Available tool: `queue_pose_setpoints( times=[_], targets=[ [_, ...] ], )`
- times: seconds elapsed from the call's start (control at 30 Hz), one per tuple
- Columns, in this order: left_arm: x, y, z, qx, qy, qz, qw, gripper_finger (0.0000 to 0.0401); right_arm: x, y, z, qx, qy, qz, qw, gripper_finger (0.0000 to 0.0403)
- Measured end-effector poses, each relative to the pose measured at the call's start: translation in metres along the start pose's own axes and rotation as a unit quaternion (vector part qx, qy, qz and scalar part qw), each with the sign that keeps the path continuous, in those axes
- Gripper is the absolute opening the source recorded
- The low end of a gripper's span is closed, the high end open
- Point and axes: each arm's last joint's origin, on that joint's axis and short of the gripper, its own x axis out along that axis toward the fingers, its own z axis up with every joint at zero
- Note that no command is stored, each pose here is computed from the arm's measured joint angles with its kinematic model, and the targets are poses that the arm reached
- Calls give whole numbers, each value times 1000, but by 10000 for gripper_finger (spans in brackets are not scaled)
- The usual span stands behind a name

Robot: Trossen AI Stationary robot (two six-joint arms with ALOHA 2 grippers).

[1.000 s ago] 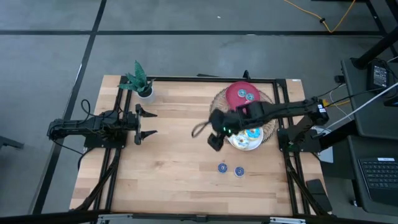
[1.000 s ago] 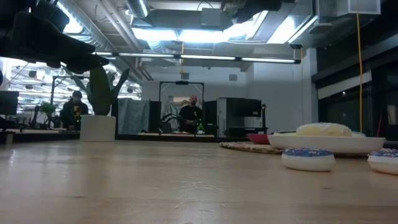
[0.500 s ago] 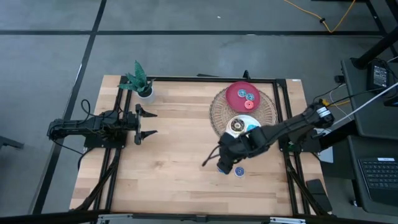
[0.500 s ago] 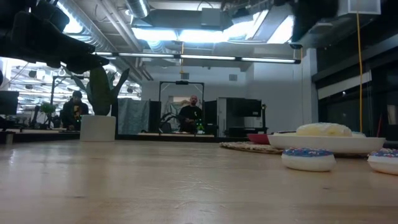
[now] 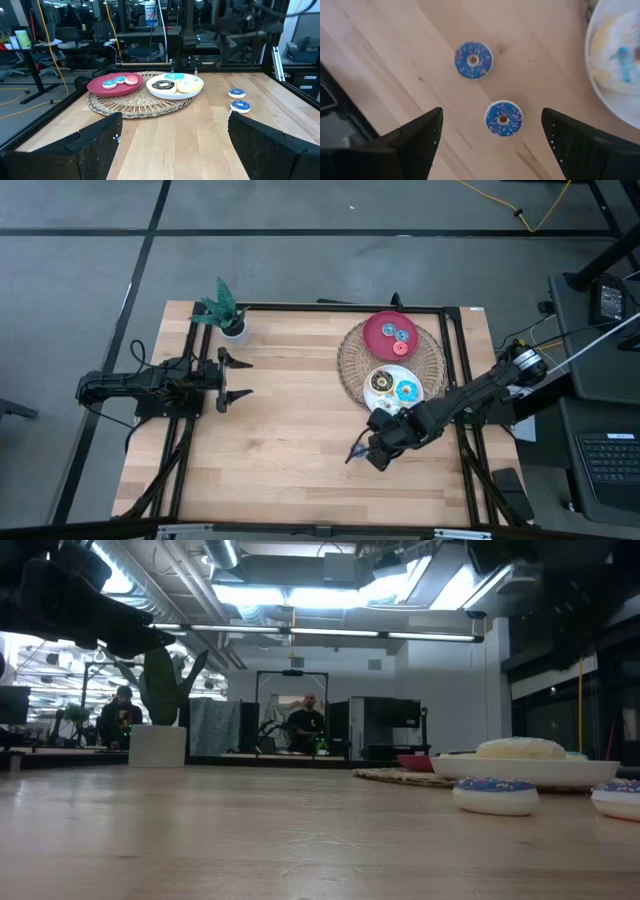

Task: Pick & Place donuts
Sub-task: Put the right small dark blue donut on the red plate

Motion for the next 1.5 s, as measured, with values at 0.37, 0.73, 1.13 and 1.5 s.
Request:
queue_pose_setpoints(
  times=[0.37,0.73,1.13,1.5],
  targets=[
    [0,0,0,0,0,0,1000,353,41,-20,-27,-22,28,-18,999,339],
    [0,0,0,0,0,0,1000,352,60,-32,-38,-30,35,-17,999,339],
    [0,0,0,0,0,0,1000,354,75,-41,-44,-32,32,-8,999,339],
    [0,0,0,0,0,0,1000,354,85,-49,-47,-35,19,-32,999,339]
  ],
)
